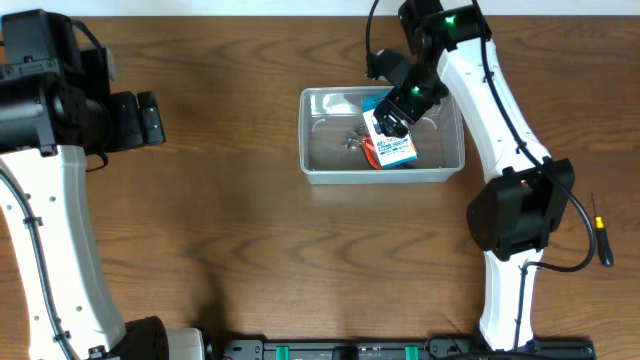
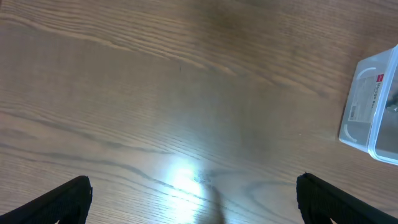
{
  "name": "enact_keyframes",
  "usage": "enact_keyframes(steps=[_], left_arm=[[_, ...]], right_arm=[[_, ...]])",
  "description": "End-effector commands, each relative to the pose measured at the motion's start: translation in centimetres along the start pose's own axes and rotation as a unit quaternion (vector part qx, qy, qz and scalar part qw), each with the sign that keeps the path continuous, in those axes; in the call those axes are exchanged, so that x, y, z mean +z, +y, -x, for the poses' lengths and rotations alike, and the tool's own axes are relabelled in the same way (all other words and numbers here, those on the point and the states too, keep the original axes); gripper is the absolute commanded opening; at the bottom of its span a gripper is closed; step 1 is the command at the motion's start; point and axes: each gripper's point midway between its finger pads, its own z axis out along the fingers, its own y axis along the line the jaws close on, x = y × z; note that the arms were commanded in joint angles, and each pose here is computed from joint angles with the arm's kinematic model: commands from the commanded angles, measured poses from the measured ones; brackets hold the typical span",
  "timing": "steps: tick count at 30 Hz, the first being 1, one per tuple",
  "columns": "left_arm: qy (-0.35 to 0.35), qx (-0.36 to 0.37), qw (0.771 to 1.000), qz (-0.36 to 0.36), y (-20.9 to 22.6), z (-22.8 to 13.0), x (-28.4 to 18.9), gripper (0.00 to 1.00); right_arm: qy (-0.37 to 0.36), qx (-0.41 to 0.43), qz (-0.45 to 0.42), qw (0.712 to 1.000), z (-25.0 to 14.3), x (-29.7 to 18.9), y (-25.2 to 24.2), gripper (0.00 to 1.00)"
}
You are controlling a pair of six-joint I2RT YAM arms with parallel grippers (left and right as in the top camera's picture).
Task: Pack container
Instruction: 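Lower the box into the container beside the pliers and open the right gripper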
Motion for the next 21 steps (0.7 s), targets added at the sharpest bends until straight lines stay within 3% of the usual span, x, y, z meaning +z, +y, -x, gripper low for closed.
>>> enact_keyframes(steps=[1, 21], left_arm=[[-0.007, -0.006, 1.000, 0.001, 0.1, 0.4, -0.3, 0.98], [-0.007, -0.006, 1.000, 0.001, 0.1, 0.4, -0.3, 0.98]], right_arm=[[0.009, 0.021, 0.031, 0.999, -0.4, 1.3, 0.9, 0.99], [0.046, 0.022, 0.060, 0.997, -0.5, 6.4, 1.4, 0.99]])
